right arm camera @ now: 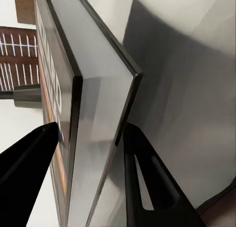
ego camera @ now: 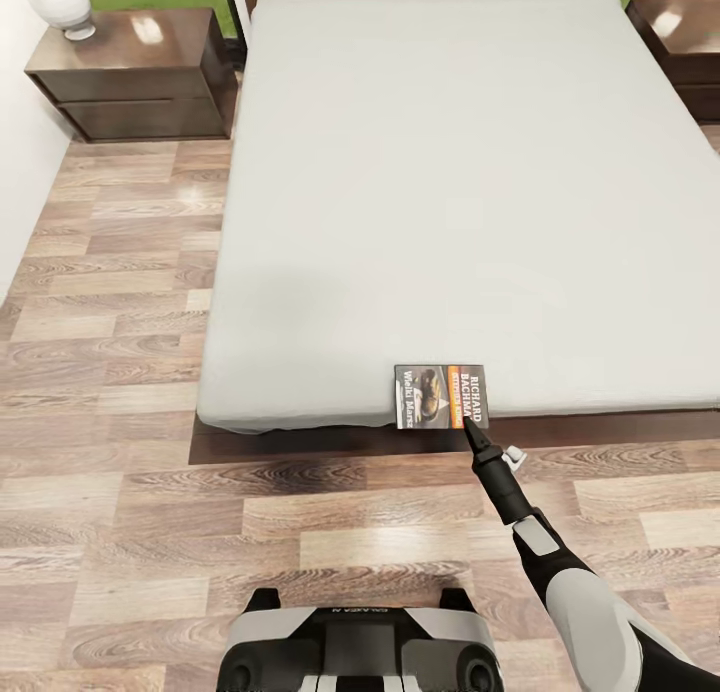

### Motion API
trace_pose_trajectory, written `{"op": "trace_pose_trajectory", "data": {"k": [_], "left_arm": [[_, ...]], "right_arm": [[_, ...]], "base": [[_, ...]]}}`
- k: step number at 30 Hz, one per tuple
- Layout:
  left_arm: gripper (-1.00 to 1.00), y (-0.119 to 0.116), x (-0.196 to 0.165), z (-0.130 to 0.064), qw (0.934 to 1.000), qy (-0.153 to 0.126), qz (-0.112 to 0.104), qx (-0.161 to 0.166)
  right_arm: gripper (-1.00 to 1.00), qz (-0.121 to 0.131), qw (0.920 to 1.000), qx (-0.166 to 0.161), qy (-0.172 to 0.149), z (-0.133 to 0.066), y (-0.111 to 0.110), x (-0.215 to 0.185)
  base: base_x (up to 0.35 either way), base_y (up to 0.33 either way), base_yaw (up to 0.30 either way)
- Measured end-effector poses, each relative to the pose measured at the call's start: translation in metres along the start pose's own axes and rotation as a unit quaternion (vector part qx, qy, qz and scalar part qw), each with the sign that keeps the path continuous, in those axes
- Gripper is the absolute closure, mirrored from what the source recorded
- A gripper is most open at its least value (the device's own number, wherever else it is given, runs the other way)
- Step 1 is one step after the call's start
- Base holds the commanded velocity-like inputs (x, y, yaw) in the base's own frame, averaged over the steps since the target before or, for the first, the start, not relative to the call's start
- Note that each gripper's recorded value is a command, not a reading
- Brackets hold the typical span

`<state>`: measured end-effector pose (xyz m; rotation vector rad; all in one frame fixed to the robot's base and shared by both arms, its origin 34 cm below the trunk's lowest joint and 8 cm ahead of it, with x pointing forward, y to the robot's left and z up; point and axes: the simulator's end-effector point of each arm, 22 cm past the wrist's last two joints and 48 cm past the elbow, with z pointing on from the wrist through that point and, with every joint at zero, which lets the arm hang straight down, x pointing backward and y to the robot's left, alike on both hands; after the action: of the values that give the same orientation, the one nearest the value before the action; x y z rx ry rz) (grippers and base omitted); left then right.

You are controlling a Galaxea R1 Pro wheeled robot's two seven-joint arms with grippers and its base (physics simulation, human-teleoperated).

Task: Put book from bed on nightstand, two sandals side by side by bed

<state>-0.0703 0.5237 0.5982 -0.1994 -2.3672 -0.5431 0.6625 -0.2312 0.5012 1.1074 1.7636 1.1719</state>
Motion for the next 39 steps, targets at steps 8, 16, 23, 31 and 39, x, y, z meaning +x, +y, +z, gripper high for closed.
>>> {"op": "trace_pose_trajectory", "data": {"k": [8, 16, 23, 31, 39], "left_arm": [[-1.00, 0.004, 0.008, -0.008, 1.0000, 0.000, 0.000, 0.000], [-1.00, 0.008, 0.017, -0.016, 1.0000, 0.000, 0.000, 0.000], [-1.00, 0.011, 0.024, -0.022, 1.0000, 0.001, 0.000, 0.000], [-1.00, 0.014, 0.032, -0.029, 1.0000, 0.002, 0.000, -0.001], [-1.00, 0.017, 0.041, -0.035, 1.0000, 0.002, 0.000, -0.001]], "right_arm": [[1.00, 0.000, 1.0000, 0.000, 0.001, -0.004, 0.011, -0.001], [1.00, -0.002, 1.0000, -0.001, 0.005, -0.008, 0.023, 0.000], [1.00, -0.001, 1.0000, -0.003, 0.007, -0.012, 0.033, 0.001], [1.00, -0.001, 1.0000, -0.006, 0.006, -0.016, 0.044, 0.000], [1.00, 0.000, 0.9996, -0.026, 0.009, -0.021, 0.062, 0.001]], "base": [[0.000, 0.000, 0.000], [0.000, 0.000, 0.000], [0.000, 0.000, 0.000], [0.000, 0.000, 0.000], [0.000, 0.000, 0.000]]}}
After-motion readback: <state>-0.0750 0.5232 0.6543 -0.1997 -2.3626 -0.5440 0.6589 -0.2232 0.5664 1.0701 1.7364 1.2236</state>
